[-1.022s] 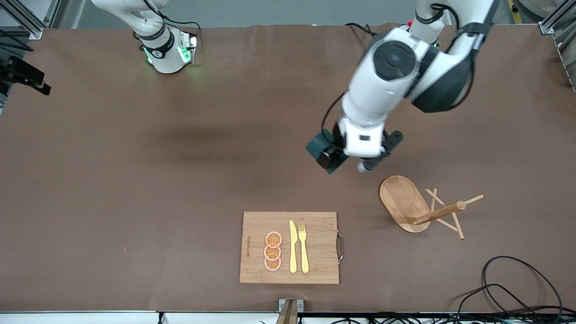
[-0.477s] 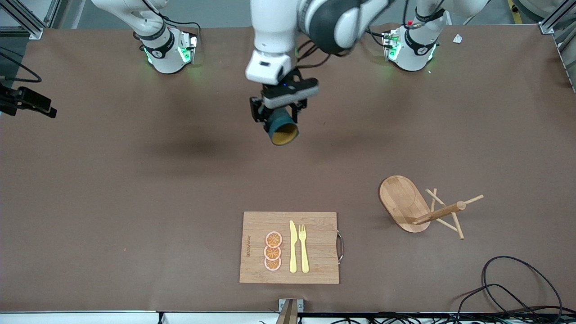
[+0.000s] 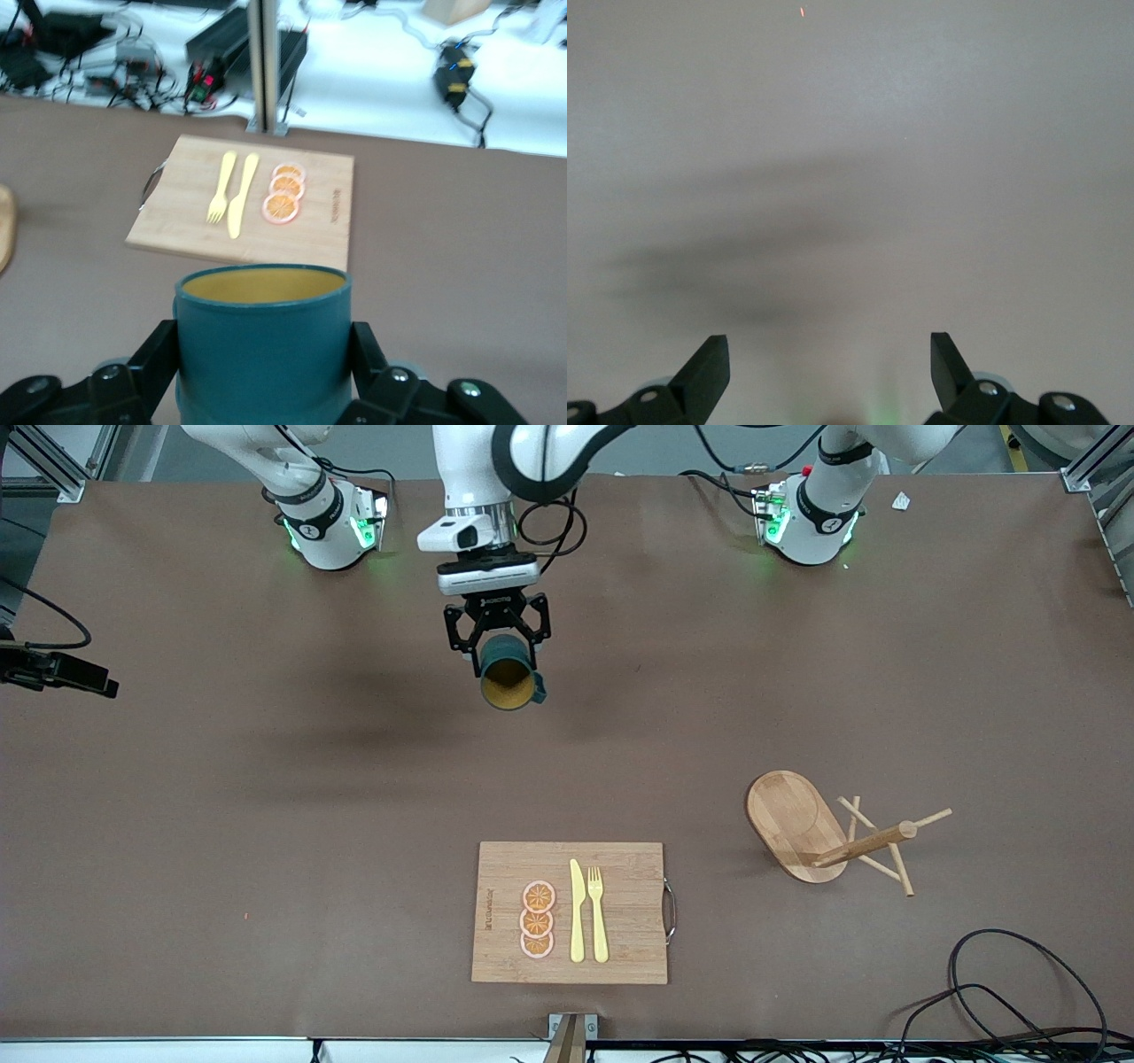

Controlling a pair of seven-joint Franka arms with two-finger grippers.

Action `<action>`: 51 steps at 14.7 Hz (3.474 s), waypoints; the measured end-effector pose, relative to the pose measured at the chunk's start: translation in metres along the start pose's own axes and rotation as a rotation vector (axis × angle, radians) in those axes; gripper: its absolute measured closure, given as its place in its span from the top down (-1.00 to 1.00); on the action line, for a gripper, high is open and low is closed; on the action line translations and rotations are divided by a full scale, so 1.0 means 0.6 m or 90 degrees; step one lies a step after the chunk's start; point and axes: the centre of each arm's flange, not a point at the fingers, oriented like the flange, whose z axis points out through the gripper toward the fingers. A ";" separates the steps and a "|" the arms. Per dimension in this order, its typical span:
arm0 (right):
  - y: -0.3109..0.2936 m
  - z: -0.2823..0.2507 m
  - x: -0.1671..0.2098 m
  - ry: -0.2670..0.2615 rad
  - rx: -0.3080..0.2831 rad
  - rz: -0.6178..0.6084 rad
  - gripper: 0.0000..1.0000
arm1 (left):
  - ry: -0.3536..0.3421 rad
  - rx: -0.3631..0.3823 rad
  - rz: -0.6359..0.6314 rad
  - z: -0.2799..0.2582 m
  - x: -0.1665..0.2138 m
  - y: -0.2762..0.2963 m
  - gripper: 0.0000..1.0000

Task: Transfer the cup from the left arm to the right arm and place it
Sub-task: 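Carry the mug to mid-table with the left gripper while the right gripper approaches, then grasp the mug with the right gripper while the left gripper opens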

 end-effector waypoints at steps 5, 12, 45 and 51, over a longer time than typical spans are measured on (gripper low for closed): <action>0.006 0.014 0.010 -0.007 -0.018 0.002 1.00 | 0.184 -0.088 0.008 0.077 -0.125 0.035 0.66; 0.027 0.066 0.064 0.017 -0.021 0.028 1.00 | 0.318 -0.121 0.104 0.197 -0.301 0.023 0.66; -0.346 0.238 0.049 0.005 -0.021 0.595 1.00 | -0.025 0.062 0.097 0.028 -0.088 0.018 0.99; -0.456 0.341 -0.005 0.002 -0.014 0.743 1.00 | -0.169 0.017 0.141 0.026 0.236 -0.124 0.99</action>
